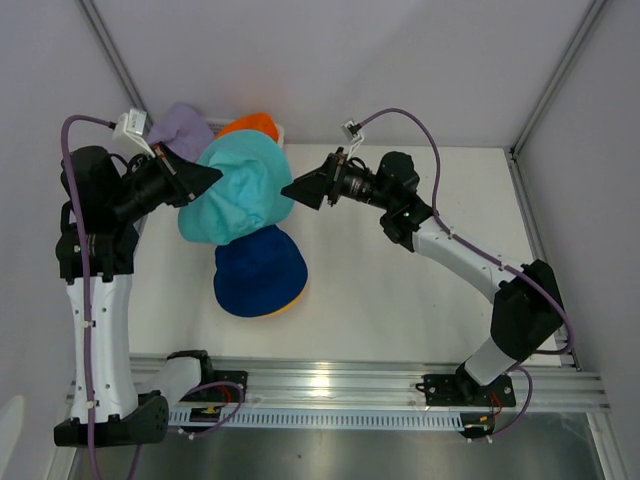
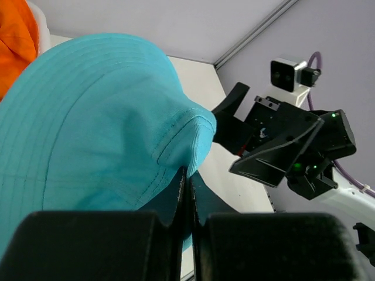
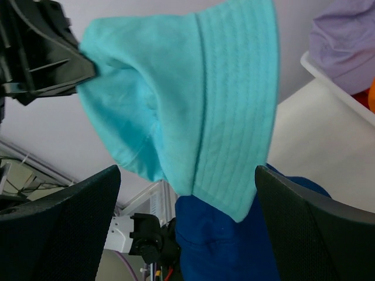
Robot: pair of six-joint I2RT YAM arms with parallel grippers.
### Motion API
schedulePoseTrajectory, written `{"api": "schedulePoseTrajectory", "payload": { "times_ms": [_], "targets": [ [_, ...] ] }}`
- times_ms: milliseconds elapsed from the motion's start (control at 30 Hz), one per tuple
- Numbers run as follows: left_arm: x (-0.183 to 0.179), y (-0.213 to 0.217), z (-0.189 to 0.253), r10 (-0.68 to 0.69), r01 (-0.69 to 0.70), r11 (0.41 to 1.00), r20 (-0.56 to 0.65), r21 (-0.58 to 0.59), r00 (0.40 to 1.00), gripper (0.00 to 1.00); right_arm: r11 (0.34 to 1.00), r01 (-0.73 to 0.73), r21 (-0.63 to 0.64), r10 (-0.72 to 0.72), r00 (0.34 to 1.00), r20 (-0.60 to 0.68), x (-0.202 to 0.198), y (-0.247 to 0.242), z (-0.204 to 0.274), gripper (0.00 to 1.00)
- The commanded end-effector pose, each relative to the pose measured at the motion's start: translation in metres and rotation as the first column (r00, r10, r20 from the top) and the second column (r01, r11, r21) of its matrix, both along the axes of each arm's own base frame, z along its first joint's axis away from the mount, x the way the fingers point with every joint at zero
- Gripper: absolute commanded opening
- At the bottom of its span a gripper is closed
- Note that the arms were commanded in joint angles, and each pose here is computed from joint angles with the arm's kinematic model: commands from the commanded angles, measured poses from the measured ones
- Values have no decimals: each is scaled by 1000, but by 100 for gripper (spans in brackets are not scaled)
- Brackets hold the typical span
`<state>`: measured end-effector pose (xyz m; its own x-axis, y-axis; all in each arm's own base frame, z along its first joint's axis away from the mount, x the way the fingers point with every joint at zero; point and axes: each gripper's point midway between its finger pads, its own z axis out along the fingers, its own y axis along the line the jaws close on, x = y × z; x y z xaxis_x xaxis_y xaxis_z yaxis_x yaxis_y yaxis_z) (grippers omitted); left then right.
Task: Stack the hats
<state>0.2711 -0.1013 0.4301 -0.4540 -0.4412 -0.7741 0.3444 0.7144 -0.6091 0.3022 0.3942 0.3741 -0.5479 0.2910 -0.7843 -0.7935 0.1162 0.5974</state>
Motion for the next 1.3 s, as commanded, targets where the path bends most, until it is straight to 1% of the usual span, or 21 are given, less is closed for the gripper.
{"api": "schedulePoseTrajectory", "payload": {
  "times_ms": [0,167,233,433,533,567,633,667,733,767,800,833,900,933,1033,1100,1133,1167,1200,1233,1267],
  "targets": [
    [-12,-5,22,-22,23,1000,55,-7,998,6,998,59,-5,-59,998,19,10,-3,2,99],
    [-10,-4,30,-7,8,1000,68,-22,998,6,992,123,-41,-122,992,18,11,-13,3,100],
    [-8,-5,33,-5,8,999,67,-44,998,5,990,133,-36,-133,991,19,9,-16,4,99],
    [-5,-7,45,-7,14,997,92,-79,996,4,997,72,7,-72,997,-16,0,0,3,99],
    [-3,-5,41,7,0,997,86,-81,996,4,999,16,47,-14,999,-42,-9,12,5,93],
    [-3,-6,40,4,3,997,83,-82,997,4,998,-8,63,10,999,-35,-13,16,10,85],
    [0,-4,33,15,-9,997,68,-83,998,4,998,-36,60,39,998,-55,-18,25,5,72],
    [0,-4,32,18,-12,997,69,-81,997,4,997,-52,53,55,997,-61,-21,30,6,51],
    [2,1,30,47,-43,997,65,-64,997,4,999,-10,40,14,994,-108,-15,32,5,23],
    [3,4,31,64,-60,997,69,-53,996,4,1000,5,25,-1,989,-145,-14,31,2,2],
    [3,7,33,81,-78,996,88,-29,993,4,999,17,36,-11,987,-160,-16,27,9,0],
    [7,15,32,124,-124,992,76,-11,989,4,998,37,44,-27,977,-211,-15,25,11,0],
    [10,24,33,167,-170,985,84,36,982,4,997,43,68,-25,970,-241,-22,18,20,0],
    [14,30,28,201,-205,977,64,55,977,4,995,54,85,-28,960,-280,-24,16,24,0],
    [16,36,27,221,-226,970,68,88,973,4,991,111,75,-77,929,-362,-24,6,22,0],
    [17,41,22,240,-246,962,63,116,969,5,989,125,73,-84,905,-418,-25,3,19,0],
    [16,43,27,247,-255,959,76,126,966,6,988,136,73,-90,891,-445,-25,1,19,0],
    [18,47,22,262,-269,950,67,157,963,6,986,140,89,-77,861,-503,-26,0,20,0],
    [20,49,23,265,-273,946,70,174,962,6,986,141,93,-70,843,-534,-27,1,15,0],
    [16,50,41,266,-283,942,115,180,957,6,984,126,126,-40,845,-533,-30,1,22,0],
    [25,53,38,264,-280,938,102,205,959,6,982,121,143,-22,832,-554,-33,2,25,0]
  ]
}}
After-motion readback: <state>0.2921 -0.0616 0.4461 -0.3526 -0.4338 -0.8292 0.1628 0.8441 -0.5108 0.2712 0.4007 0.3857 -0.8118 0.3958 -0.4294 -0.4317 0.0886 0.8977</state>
